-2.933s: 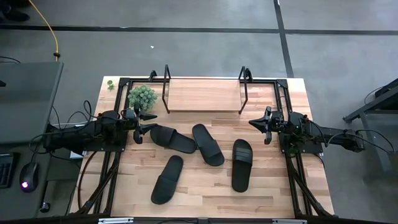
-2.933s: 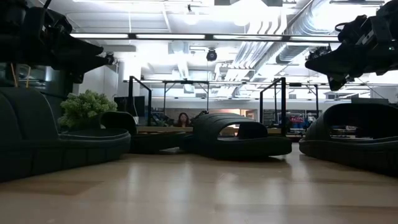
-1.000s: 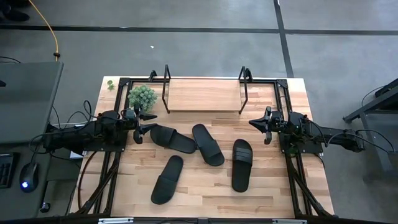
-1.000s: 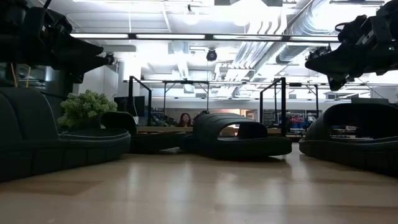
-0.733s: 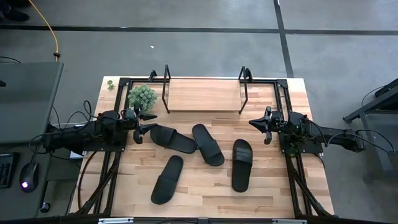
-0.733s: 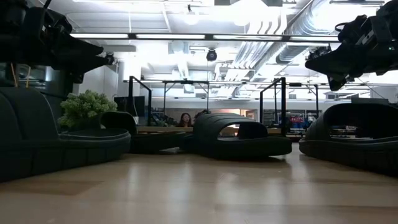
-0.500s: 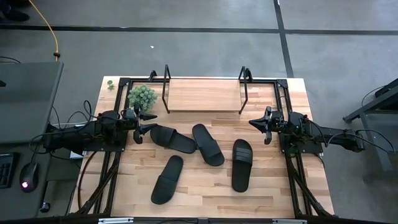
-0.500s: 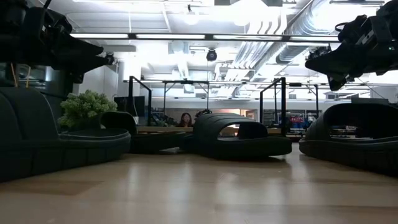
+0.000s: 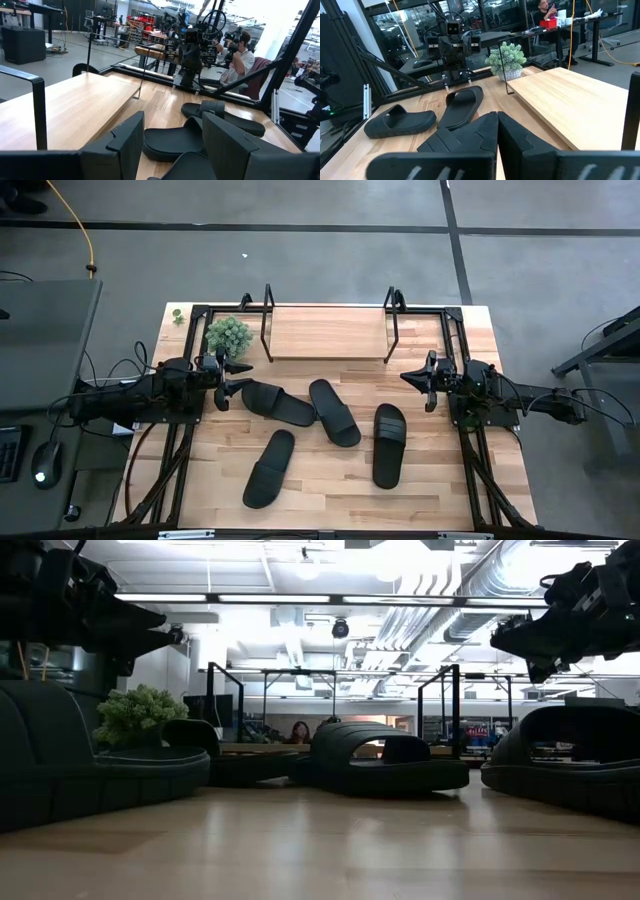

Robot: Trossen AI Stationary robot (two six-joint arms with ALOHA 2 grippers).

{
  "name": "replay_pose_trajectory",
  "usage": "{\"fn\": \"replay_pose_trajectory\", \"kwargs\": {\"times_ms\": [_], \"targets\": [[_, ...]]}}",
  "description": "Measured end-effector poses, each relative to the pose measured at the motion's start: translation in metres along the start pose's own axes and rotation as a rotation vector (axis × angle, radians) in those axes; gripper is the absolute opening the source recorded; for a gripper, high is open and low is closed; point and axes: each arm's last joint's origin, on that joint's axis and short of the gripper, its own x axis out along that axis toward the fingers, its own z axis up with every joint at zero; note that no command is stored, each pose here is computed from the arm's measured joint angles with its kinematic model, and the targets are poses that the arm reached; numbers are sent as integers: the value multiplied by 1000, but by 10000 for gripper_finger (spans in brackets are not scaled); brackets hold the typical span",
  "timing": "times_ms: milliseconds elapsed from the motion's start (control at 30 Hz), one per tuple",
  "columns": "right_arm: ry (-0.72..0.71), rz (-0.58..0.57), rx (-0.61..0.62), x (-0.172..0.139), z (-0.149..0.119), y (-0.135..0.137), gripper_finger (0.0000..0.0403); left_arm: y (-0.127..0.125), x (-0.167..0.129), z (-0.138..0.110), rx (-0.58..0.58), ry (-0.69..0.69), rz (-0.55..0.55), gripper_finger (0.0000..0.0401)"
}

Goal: Pick and place slides into the shelf
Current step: Put the black slide on the shelf

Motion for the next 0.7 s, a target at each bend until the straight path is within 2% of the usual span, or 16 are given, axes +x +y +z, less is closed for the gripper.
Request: {"fn": "replay_pose_trajectory", "kwargs": {"times_ms": [567,700], "targets": [[-70,-13,-24,0,6,1,0,1,0,5,-4,-61,50,184],[-73,-29,-19,0,6,0,0,1,0,5,-65,-63,49,184]]}}
